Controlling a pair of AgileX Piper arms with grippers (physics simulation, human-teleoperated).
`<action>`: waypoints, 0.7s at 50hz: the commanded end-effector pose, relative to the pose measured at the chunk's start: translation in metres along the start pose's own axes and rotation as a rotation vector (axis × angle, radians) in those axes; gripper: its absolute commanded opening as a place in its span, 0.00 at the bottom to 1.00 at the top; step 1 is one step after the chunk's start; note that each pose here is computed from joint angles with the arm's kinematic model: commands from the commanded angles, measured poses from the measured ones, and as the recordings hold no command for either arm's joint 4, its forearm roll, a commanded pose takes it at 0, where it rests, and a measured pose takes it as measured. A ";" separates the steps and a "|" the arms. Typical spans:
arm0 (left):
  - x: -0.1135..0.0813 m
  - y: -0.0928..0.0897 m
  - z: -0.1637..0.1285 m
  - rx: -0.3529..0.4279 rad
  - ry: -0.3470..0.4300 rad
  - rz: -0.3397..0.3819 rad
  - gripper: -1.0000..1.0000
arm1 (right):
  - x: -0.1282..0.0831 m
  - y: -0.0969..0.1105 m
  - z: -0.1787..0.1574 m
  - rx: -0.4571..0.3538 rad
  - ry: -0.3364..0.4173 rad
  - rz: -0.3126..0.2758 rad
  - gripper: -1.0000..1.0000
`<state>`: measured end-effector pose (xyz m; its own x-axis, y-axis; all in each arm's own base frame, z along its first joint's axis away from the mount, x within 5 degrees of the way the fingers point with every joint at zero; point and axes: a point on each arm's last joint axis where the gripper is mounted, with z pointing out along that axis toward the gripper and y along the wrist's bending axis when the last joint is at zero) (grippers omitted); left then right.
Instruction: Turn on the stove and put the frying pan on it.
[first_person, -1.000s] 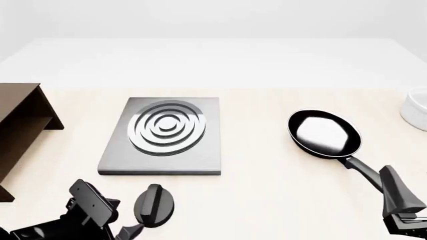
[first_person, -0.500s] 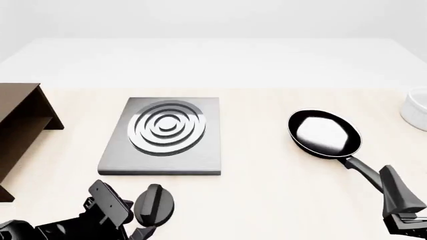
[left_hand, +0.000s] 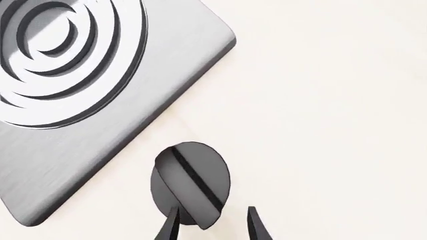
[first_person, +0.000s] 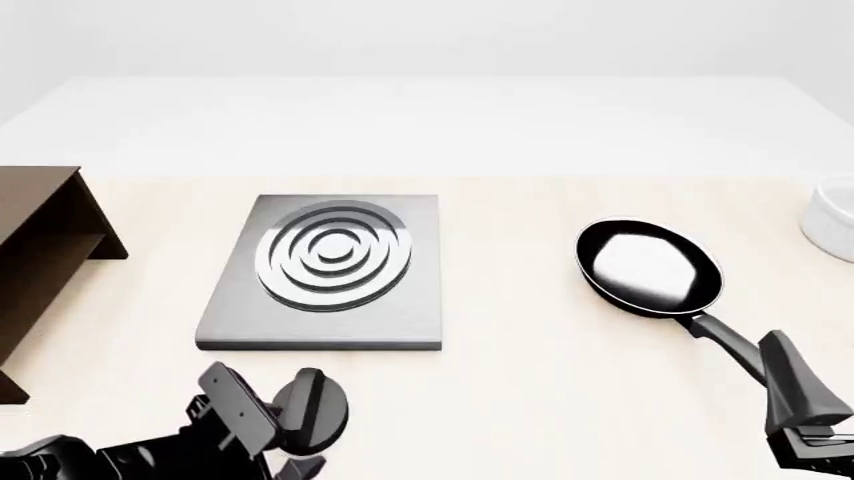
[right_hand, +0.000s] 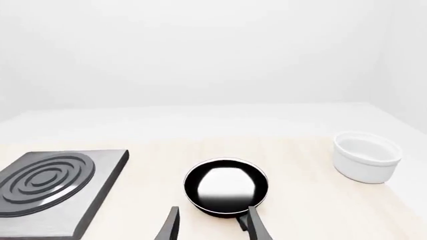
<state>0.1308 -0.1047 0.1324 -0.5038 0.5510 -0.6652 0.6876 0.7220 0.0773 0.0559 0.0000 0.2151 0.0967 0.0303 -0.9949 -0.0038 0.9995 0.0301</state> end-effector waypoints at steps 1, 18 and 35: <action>0.001 -0.004 0.003 0.016 0.005 0.012 1.00 | 0.000 0.000 0.000 0.000 -0.001 0.003 1.00; 0.002 -0.014 0.004 0.055 0.017 0.029 1.00 | 0.000 0.000 0.000 0.002 -0.004 0.007 1.00; -0.006 -0.022 0.002 0.088 0.003 0.046 1.00 | -0.001 0.000 0.000 0.002 -0.005 0.012 1.00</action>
<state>0.1214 -0.1198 0.1299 -0.4833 0.5803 -0.6555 0.7398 0.6711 0.0486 0.0559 -0.0001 0.2156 0.1012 0.0398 -0.9941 -0.0031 0.9992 0.0397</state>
